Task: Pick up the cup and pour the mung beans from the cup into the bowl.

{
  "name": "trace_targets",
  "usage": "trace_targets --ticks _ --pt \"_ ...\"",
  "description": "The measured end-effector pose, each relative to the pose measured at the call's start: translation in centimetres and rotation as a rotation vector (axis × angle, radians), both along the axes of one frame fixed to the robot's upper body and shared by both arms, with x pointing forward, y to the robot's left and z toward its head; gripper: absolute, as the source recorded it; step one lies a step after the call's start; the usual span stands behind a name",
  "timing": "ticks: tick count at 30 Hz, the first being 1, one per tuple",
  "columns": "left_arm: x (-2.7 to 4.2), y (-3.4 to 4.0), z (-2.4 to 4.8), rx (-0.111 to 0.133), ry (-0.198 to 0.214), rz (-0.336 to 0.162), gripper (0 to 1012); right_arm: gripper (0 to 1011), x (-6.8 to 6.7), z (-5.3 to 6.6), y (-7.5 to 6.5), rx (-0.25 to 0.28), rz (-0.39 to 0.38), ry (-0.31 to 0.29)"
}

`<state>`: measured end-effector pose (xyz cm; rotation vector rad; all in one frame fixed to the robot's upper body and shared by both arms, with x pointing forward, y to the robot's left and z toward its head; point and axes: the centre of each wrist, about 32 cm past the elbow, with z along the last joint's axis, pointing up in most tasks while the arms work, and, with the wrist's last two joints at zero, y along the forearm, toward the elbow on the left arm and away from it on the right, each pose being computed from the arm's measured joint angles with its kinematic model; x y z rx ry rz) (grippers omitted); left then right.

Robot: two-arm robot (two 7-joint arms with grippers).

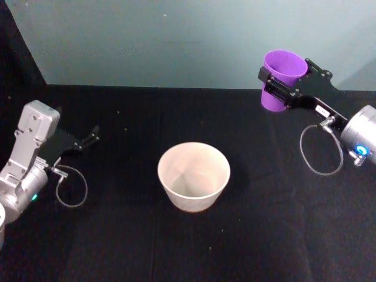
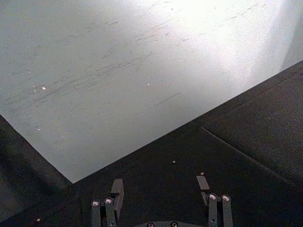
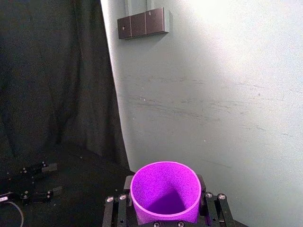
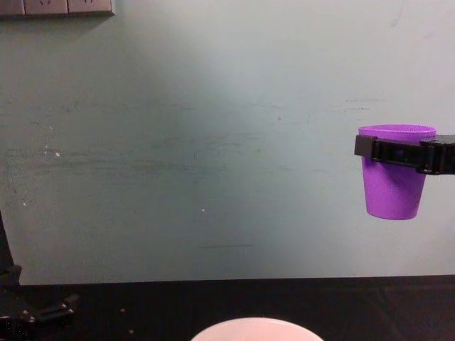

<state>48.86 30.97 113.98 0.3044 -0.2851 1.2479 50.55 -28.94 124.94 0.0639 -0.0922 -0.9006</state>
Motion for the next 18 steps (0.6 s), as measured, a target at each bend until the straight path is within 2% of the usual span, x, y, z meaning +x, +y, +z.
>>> trace_targets --ticks 18 --pt "0.00 0.00 0.00 0.000 0.000 0.000 1000 751 0.01 -0.02 0.02 0.000 0.000 0.000"
